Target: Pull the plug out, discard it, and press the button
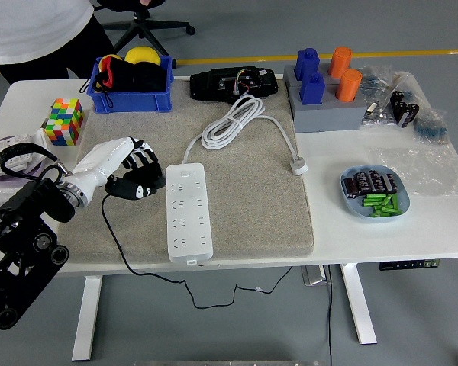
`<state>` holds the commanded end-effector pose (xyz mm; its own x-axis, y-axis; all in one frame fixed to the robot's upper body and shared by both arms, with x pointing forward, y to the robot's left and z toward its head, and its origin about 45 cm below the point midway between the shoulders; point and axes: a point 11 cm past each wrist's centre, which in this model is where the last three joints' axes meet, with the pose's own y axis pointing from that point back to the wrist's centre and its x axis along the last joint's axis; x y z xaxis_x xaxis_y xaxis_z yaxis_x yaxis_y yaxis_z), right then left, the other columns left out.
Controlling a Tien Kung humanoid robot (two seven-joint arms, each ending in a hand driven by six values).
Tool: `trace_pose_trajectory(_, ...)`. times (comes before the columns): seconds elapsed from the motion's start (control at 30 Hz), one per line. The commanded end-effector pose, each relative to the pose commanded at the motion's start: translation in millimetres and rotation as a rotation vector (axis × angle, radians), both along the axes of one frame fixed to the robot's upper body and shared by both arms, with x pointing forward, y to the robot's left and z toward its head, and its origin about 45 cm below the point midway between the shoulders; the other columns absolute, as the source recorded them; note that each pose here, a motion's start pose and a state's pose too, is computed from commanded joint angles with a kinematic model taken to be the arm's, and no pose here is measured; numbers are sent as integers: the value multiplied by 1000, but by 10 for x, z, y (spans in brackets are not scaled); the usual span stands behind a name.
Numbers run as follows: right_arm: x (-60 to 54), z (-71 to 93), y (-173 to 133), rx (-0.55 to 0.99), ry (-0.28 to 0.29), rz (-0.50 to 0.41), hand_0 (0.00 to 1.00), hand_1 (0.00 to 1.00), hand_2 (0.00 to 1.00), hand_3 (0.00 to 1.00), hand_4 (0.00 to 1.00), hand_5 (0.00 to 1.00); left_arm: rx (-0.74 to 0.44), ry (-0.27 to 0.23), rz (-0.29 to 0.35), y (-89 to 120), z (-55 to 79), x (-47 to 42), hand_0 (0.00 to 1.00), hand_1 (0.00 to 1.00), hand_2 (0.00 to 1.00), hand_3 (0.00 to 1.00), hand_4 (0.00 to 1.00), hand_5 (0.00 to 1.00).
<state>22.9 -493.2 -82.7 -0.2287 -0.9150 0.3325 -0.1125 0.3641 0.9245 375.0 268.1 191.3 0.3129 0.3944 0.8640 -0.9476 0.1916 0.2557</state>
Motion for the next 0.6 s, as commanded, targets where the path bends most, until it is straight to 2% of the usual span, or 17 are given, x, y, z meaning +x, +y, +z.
trace_pose_trajectory(0.17, -7, 1, -4, -1, 1, -2, 733, 678, 660, 635, 745, 600, -2, 36, 38, 103, -171, 29, 489, 341, 338, 494, 713, 2)
trace_pose_trajectory(0.2, -8, 0, -4, -1, 1, -2, 733, 678, 661, 634, 745, 600, -6, 34, 41, 110, -187, 32, 570, 526, 502, 599, 749, 2)
trace_pose_trajectory(0.37, 7, 3, -5, -1, 0, 2, 733, 678, 661, 634, 745, 600, -18, 35, 53, 141, -238, 51, 570, 526, 502, 599, 749, 2)
trace_pose_trajectory(0.4, 9, 4, -6, -1, 0, 3, 733, 678, 660, 634, 745, 600, -19, 38, 56, 147, -240, 54, 784, 860, 806, 848, 896, 2)
trace_pose_trajectory(0.57, -6, 11, -26, -5, 4, 4, 733, 678, 660, 634, 745, 600, -21, 49, 60, 154, -230, 65, 784, 860, 806, 848, 896, 2)
trace_pose_trajectory(0.6, -7, 12, -28, -6, 4, 4, 733, 678, 661, 634, 745, 600, -20, 48, 60, 154, -225, 67, 826, 939, 886, 902, 936, 2)
